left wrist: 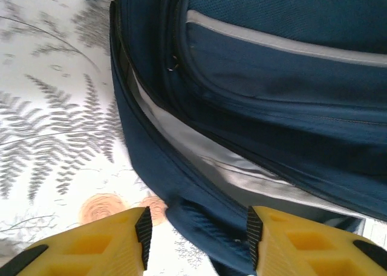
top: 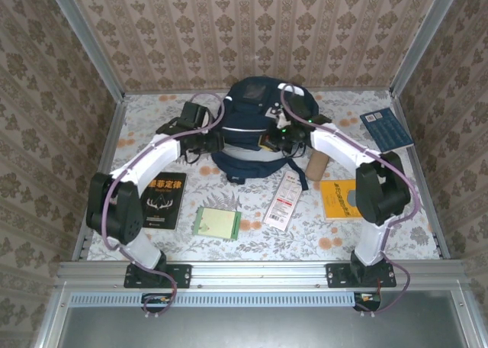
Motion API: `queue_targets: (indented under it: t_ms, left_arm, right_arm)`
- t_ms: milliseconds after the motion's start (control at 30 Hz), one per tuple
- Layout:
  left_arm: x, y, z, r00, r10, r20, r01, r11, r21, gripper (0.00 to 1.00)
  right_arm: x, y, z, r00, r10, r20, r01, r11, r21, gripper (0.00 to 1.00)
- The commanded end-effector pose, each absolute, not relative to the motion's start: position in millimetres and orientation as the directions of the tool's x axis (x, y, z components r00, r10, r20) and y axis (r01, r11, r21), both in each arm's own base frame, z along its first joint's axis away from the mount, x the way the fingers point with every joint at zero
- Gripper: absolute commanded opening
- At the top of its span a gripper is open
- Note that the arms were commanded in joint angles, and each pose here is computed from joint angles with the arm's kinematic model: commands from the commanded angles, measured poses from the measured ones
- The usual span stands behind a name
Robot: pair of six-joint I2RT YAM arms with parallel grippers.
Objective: Pack books, pencil case, and school supplies into a backpack
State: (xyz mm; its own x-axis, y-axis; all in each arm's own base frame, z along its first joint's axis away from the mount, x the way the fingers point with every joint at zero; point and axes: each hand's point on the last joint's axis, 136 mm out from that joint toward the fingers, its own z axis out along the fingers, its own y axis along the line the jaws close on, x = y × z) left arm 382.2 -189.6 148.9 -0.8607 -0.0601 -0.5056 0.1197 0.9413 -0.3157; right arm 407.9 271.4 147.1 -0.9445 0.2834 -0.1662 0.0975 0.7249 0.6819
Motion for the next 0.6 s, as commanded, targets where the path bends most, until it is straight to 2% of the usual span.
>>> queue_targets:
  t_ms: [0,33,67,133,167,267,567]
  left_arm:
    - [384,-165,170,-0.807,-0.178,-0.563,0.031,0.939,-0.341,0.50]
    - [379,-156,168,-0.806,-0.207,-0.554,-0.007,0.940,-0.340,0.52]
    - [375,-146,165,-0.808,-0.230,-0.542,-0.043,0.941,-0.335,0.53]
    - [365,-131,158,-0.816,-0.247,-0.522,-0.076,0.942,-0.327,0.53]
    - [360,-121,155,-0.816,-0.259,-0.517,-0.100,0.944,-0.315,0.53]
    - [342,-97,145,-0.815,-0.301,-0.495,-0.164,0.939,-0.303,0.54]
    - [266,-27,110,-0.758,-0.510,-0.408,-0.433,0.860,-0.271,0.53]
  right_arm:
    - [410,314,167,-0.959,0.198,-0.202,-0.015,0.677,0.736,0.03]
    - [411,318,166,-0.961,0.187,-0.204,-0.022,0.683,0.730,0.07]
    - [411,319,165,-0.961,0.182,-0.207,-0.025,0.690,0.723,0.15]
    - [411,317,162,-0.959,0.180,-0.220,-0.029,0.708,0.706,0.40]
    - [410,315,161,-0.957,0.177,-0.232,-0.035,0.719,0.694,0.48]
    - [401,312,158,-0.951,0.145,-0.273,-0.076,0.747,0.661,0.53]
    - [347,329,140,-0.918,-0.037,-0.394,-0.274,0.778,0.565,0.61]
